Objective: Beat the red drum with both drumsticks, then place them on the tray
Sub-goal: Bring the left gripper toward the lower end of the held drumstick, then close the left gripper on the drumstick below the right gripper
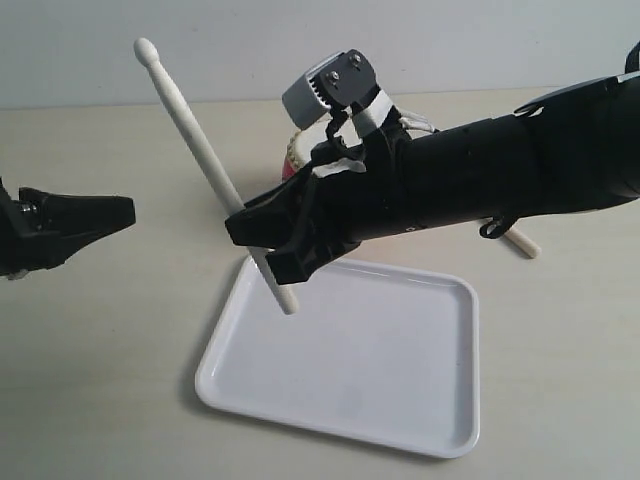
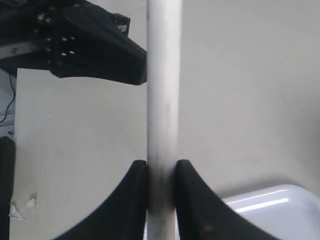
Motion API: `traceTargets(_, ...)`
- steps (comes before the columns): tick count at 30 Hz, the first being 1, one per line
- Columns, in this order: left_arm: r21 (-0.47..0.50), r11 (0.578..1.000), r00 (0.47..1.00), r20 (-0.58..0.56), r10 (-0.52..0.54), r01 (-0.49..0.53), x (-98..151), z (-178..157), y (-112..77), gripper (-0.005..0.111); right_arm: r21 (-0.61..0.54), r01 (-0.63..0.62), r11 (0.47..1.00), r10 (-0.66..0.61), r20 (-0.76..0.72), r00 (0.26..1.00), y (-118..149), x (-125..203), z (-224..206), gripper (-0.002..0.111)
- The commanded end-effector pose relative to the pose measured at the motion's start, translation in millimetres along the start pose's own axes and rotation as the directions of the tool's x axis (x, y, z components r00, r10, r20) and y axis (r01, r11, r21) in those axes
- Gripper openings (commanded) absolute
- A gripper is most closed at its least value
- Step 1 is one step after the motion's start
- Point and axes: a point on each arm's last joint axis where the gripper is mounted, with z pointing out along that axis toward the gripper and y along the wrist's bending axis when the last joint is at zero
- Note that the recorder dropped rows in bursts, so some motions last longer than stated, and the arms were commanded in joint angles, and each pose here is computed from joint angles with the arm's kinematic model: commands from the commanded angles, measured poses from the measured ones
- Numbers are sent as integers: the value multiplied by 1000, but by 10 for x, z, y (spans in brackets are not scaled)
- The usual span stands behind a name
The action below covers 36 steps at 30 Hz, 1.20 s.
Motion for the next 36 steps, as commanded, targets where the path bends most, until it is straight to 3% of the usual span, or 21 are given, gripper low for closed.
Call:
traceTargets(1,101,994,990,132,-44,31,168,-18,41,0,-17,-58,998,58,10,998,12,-18,10,0)
traceTargets(4,49,999,994,103,-19,14,407,-1,93,0,-69,-87,994,89,22,996,57,-39,8,0)
traceTargets(12,95,994,998,43,43,-47,499,17,73,0,-99,-193,976,194,-1,981,-69,-39,196,0)
traceTargets(19,44,984,980,97,-176,172,440,17,136,1,-88,-202,976,202,-9,979,-262,-64,423,0)
traceTargets(29,39,973,967,112,-228,225,427,25,142,56,-71,-288,955,290,8,957,-413,-189,578,0)
traceTargets(33,56,972,966,114,-234,229,424,93,76,62,-79,-310,947,312,14,950,-411,-225,578,0)
traceTargets(36,63,986,980,118,-161,155,428,155,12,62,-106,-329,938,332,10,943,-387,-231,575,0)
